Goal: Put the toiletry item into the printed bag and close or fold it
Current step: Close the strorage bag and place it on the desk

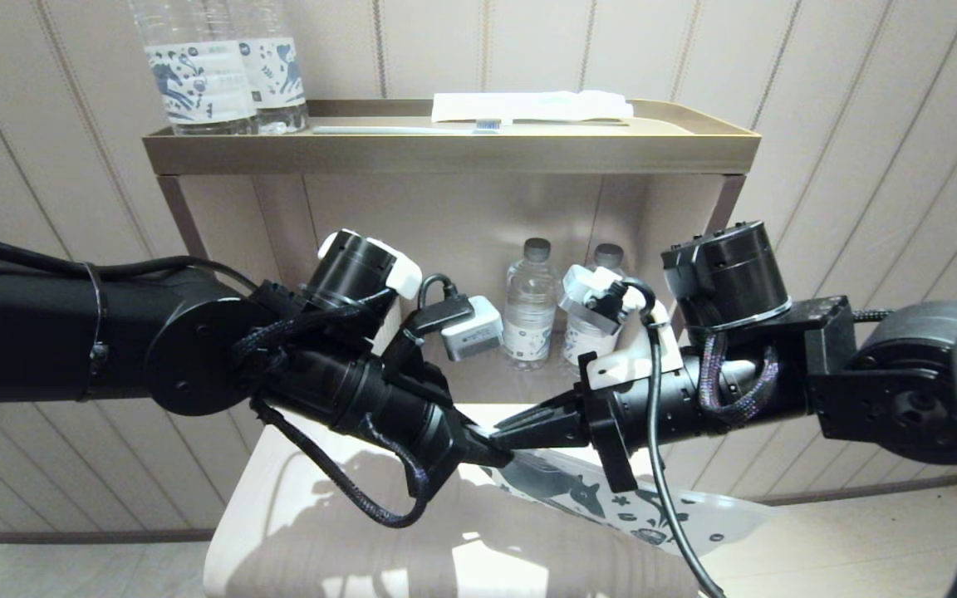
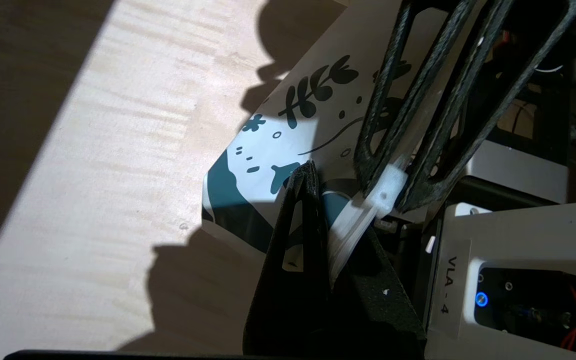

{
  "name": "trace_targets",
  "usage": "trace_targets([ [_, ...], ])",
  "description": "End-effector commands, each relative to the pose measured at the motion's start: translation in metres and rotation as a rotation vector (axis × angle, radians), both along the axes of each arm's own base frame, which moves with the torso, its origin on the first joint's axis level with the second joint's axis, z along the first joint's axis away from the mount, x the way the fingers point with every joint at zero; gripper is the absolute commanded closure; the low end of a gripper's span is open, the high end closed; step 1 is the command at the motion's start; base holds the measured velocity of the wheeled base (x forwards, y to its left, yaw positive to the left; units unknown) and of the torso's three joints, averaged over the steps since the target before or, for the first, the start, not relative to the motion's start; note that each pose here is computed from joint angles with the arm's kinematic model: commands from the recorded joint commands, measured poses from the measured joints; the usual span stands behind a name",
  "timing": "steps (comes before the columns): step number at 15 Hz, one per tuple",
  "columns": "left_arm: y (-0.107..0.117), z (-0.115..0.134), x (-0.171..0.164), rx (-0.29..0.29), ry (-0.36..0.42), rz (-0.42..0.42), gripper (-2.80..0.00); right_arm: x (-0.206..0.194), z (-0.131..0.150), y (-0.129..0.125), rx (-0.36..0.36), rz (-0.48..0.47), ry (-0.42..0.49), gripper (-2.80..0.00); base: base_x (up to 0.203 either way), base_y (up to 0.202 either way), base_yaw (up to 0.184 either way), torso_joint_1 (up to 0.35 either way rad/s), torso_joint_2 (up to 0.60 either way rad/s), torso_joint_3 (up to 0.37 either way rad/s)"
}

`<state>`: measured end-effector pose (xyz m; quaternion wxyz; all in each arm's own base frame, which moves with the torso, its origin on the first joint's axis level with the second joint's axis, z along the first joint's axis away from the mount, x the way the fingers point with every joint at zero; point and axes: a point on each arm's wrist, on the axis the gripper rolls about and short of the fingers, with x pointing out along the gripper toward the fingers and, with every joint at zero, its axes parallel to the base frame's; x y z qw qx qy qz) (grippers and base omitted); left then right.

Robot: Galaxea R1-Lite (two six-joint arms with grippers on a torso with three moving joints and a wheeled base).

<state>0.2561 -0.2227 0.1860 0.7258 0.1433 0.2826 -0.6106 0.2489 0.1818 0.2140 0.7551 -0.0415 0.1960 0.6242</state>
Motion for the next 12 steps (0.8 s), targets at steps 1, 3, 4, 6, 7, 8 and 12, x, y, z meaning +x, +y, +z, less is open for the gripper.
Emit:
trace_targets([
  [1,0.007,0.002,0.004,-0.003,-0.004,0.02,0.0,0.001,0.001,-0.003,0.003,-0.003,-0.008,0.0,0.0,0.0,0.0,0.0,0.0,0.0],
  [3,0.013,0.003,0.008,-0.003,-0.006,0.04,0.0,0.001,0.002,-0.004,0.003,-0.004,-0.014,0.0,0.0,0.0,0.0,0.0,0.0,0.0],
  [4,0.016,0.003,0.01,-0.002,-0.005,0.051,0.0,0.001,0.001,-0.004,0.002,-0.006,-0.013,0.0,0.0,0.0,0.0,0.0,0.0,0.0],
  [6,0.022,0.003,0.013,-0.003,-0.006,0.072,0.0,0.004,0.002,-0.009,0.002,-0.021,-0.023,0.0,0.0,0.0,0.0,0.0,0.0,0.0],
  [7,0.027,0.003,0.017,-0.002,-0.006,0.091,0.0,0.006,0.003,-0.013,0.001,-0.028,-0.038,0.0,0.0,0.0,0.0,0.0,0.0,0.0],
  [8,0.034,0.003,0.019,-0.001,-0.007,0.11,0.0,0.005,0.005,-0.014,0.004,-0.031,-0.045,0.0,0.0,0.0,0.0,0.0,0.0,0.0],
  [12,0.067,0.009,0.034,-0.01,-0.023,0.219,0.0,0.014,0.008,-0.024,0.008,-0.074,-0.055,0.0,0.0,0.0,0.0,0.0,0.0,0.0],
])
